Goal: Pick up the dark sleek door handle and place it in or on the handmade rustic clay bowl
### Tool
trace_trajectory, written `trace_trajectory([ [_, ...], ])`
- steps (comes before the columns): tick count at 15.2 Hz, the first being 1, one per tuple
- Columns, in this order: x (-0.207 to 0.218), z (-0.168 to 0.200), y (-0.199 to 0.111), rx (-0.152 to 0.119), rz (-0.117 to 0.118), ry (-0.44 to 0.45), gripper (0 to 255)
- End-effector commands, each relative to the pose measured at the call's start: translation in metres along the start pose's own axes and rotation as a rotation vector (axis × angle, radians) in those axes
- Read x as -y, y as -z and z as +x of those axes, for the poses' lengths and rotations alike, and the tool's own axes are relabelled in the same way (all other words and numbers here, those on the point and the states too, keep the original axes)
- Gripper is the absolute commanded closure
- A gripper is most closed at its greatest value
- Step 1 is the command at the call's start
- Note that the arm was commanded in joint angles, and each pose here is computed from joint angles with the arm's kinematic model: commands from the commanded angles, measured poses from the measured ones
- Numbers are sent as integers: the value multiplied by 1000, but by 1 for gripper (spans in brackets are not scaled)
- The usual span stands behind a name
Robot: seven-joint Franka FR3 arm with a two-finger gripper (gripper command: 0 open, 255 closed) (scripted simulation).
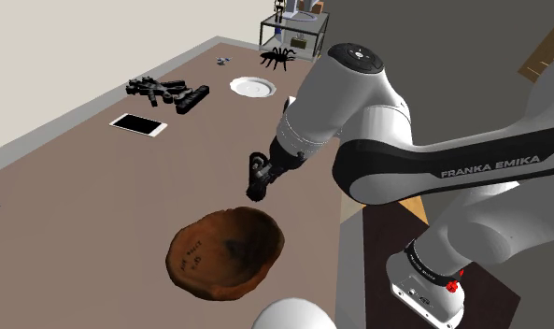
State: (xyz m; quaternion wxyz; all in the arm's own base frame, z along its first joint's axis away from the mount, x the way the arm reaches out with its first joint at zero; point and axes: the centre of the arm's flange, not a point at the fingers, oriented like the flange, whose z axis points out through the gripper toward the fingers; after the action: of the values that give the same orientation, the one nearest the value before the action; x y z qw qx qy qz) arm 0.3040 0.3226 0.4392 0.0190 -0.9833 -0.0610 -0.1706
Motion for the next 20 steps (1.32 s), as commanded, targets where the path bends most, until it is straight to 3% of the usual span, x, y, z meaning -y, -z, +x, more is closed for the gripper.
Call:
trace_trajectory([
  [1, 0, 0, 0, 0, 0, 0, 255],
  [6, 0, 0, 0, 0, 0, 0, 255],
  [20, 1, 25, 69, 0, 0, 0, 255],
])
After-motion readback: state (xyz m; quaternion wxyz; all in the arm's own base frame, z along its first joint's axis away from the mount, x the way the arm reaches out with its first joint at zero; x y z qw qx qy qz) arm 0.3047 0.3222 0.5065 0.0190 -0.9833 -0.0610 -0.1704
